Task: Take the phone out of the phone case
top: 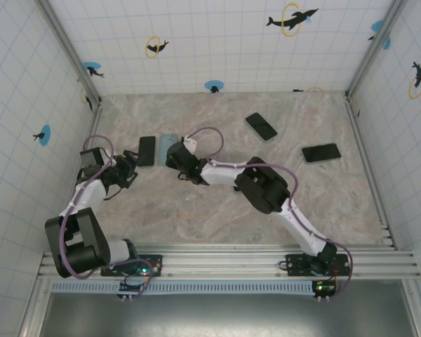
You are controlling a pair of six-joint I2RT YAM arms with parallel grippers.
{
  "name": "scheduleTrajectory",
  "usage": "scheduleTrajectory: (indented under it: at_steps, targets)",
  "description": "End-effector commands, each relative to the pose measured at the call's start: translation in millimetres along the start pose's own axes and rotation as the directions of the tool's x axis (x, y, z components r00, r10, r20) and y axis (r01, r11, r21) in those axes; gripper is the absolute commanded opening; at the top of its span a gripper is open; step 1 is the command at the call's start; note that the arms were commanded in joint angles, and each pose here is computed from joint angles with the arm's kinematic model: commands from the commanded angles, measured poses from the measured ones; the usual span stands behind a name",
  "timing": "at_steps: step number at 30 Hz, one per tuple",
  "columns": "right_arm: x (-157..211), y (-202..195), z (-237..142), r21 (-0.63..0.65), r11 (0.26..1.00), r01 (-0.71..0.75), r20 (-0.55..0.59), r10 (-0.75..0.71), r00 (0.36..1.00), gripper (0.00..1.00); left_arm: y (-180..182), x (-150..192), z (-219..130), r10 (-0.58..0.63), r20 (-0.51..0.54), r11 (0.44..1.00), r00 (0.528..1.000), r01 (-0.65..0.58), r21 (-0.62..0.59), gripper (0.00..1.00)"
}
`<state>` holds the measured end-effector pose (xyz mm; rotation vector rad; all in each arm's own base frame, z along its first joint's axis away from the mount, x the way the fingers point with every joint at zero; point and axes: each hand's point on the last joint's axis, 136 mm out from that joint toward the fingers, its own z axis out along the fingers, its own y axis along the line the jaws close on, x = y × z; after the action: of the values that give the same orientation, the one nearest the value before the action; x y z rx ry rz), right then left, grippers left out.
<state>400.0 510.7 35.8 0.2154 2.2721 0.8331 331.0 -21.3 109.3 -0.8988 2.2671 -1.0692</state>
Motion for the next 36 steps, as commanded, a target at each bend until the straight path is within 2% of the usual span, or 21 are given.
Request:
scheduleTrajectory:
  at_steps: [1,7,10,16,19,23,27,30,36]
  targets:
    - [-42.7,36.0,-29.9,-0.036,0.995,0.094,0.06,-0.092,0.994,0.51,-6.5,4.0,0.1,0.004,-0.012,1.0,1.0,-0.004,0.031,0.87]
    - [-60.2,51.9,-67.4,-0.098,0.952,0.289,0.035,-0.286,0.957,0.59,-14.5,7.2,-0.5,0.027,-0.02,0.998,0.999,-0.026,0.054,0.88]
    - [-63.6,41.3,-92.2,-0.114,0.908,0.404,-0.006,-0.407,0.913,0.63,-18.0,10.2,-0.4,0.037,-0.029,0.997,0.999,-0.035,0.065,0.88]
    - [-81.6,5.6,-148.8,-0.166,0.819,0.549,-0.058,-0.564,0.824,0.71,-28.4,16.9,2.5,0.065,-0.051,0.994,0.997,-0.06,0.092,0.88]
    - [-87.1,-15.1,-177.3,-0.197,0.744,0.639,-0.066,-0.66,0.748,0.74,-34.9,24.0,6.3,0.078,-0.074,0.991,0.994,-0.069,0.113,0.88]
    - [-95.9,-46.5,-214.6,-0.245,0.671,0.7,-0.062,-0.731,0.68,0.75,-42.0,33.4,11.8,0.099,-0.103,0.988,0.99,-0.086,0.129,0.88]
    - [-103.4,-85.4,-237.2,-0.207,0.649,0.732,-0.125,-0.759,0.639,0.83,-48.9,44.0,16.1,0.123,-0.126,0.984,0.984,-0.105,0.141,0.89]
    - [-99.7,-111.0,-252.5,-0.168,0.576,0.8,-0.188,-0.815,0.548,0.87,-51.4,52.8,20.7,0.139,-0.15,0.982,0.979,-0.117,0.145,0.89]
    - [-79.5,-144.6,-276.7,-0.23,0.417,0.879,-0.212,-0.903,0.373,0.89,-57.7,60.8,28.5,0.161,-0.182,0.979,0.97,-0.134,0.154,0.89]
